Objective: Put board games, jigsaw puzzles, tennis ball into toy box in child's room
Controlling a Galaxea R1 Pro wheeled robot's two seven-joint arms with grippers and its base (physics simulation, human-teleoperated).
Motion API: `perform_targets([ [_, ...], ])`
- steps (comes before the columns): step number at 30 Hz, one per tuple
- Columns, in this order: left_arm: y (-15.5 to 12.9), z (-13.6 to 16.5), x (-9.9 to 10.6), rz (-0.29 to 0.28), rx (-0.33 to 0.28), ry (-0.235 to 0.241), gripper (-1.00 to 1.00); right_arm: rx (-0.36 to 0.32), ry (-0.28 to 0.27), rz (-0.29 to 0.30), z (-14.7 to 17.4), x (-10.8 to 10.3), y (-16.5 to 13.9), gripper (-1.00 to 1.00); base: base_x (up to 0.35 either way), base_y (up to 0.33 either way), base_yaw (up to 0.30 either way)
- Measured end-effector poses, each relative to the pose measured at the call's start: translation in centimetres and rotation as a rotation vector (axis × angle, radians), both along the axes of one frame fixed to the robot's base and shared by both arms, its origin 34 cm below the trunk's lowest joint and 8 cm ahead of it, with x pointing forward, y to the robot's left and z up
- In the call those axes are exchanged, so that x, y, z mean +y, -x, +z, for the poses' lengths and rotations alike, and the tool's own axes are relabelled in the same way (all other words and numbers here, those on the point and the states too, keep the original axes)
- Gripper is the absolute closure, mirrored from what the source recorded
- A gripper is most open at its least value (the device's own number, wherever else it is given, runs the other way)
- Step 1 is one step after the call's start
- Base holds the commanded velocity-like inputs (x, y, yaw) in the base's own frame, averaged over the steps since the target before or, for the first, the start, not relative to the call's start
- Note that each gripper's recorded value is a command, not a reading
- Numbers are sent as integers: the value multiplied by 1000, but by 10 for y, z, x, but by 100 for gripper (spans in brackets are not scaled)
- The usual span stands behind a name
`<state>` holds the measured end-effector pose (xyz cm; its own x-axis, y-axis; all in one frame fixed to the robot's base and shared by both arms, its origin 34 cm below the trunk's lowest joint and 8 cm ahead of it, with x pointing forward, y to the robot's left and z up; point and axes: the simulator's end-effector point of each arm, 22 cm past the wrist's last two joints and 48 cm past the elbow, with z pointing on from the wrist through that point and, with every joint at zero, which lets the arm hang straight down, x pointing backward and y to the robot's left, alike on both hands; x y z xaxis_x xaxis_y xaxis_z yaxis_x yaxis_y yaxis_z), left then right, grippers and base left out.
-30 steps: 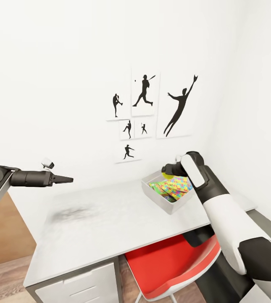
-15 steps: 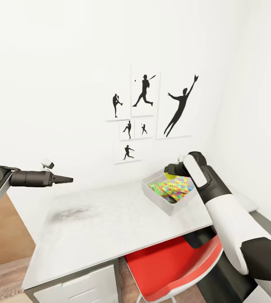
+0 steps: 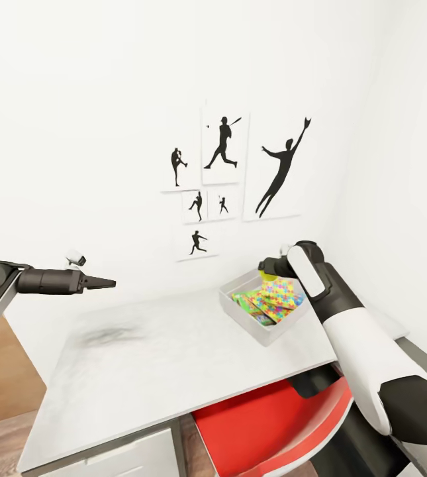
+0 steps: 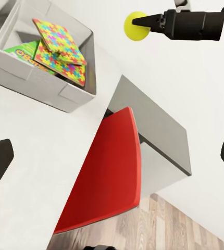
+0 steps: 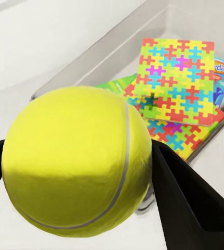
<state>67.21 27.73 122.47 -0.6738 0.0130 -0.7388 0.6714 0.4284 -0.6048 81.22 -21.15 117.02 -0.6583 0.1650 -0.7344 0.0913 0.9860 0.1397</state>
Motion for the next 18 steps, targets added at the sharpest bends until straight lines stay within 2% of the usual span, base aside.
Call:
perform_targets([
  [18,0,0,-1,-1,0,2,-100,-1,1,3,0,2,0,100,42,-142,0],
])
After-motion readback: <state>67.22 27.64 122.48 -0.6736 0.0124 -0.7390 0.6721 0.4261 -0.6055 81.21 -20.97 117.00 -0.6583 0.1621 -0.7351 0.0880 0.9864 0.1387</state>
